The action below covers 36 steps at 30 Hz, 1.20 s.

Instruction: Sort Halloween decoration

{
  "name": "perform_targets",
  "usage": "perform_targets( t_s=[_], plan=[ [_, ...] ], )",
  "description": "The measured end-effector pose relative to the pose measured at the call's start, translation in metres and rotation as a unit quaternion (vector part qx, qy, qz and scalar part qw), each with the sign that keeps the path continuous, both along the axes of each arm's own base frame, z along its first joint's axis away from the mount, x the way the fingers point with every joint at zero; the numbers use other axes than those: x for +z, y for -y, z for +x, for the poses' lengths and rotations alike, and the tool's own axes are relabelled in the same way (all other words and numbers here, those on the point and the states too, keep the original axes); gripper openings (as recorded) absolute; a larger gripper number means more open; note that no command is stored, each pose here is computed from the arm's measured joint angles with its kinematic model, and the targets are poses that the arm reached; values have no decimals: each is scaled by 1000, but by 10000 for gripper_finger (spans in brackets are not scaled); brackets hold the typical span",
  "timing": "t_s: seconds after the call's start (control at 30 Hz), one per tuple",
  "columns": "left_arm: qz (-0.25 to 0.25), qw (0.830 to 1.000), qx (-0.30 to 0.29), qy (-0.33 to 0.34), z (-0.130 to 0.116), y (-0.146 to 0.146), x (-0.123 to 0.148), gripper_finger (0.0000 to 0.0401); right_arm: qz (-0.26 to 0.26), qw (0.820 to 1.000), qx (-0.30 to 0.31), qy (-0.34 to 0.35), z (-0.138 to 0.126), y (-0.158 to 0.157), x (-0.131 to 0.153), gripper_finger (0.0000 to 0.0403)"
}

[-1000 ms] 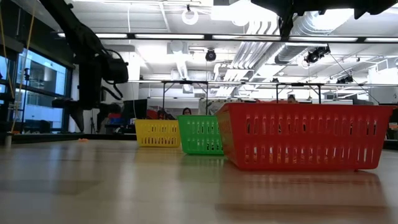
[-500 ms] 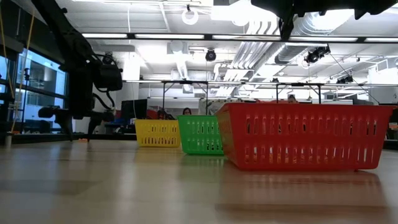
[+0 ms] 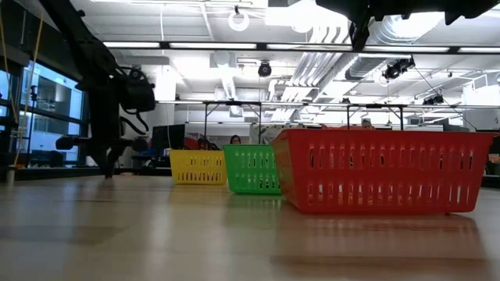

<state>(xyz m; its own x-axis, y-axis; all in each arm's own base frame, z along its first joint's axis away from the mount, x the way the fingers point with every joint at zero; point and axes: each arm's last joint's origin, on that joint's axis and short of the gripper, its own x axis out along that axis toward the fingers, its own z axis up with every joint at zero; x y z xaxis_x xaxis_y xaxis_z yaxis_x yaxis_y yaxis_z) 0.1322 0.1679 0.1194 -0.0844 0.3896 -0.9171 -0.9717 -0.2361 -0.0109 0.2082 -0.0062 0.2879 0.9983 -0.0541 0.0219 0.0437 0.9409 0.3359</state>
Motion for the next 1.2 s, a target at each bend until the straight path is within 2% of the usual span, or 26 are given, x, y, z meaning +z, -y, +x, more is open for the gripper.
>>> perform_targets(
  t_s=[0.23, 0.4, 0.53, 0.67, 0.8, 0.93, 1.07, 1.2],
  plan=[
    [-8, 997, -75, 22, 4, 11, 12, 2, -1, 1000, 0, 0, 0, 0, 0, 2],
    [22, 988, -148, 36, 13, 23, 28, 1, -4, 1000, 0, 0, 0, 0, 0, 2],
    [55, 983, -164, 64, 18, 30, 42, 0, -4, 1000, 0, 0, 0, 0, 0, 2],
    [82, 975, -199, 57, 23, 22, 62, 0, -5, 1000, -2, 0, 0, 0, 0, 2],
    [84, 976, -197, 28, 29, -3, 86, 0, -5, 1000, -16, 0, 0, 1, 0, 2],
    [65, 977, -204, -16, 36, -37, 96, 0, -1, 1000, -17, 0, 0, 1, 0, 2],
    [48, 984, -165, -46, 41, -70, 85, 0, 3, 1000, -14, 0, 0, 0, 0, 2],
    [8, 995, -89, -37, 40, -88, 55, 0, 21, 1000, -9, 1, 0, -1, 0, 2]
  ],
)
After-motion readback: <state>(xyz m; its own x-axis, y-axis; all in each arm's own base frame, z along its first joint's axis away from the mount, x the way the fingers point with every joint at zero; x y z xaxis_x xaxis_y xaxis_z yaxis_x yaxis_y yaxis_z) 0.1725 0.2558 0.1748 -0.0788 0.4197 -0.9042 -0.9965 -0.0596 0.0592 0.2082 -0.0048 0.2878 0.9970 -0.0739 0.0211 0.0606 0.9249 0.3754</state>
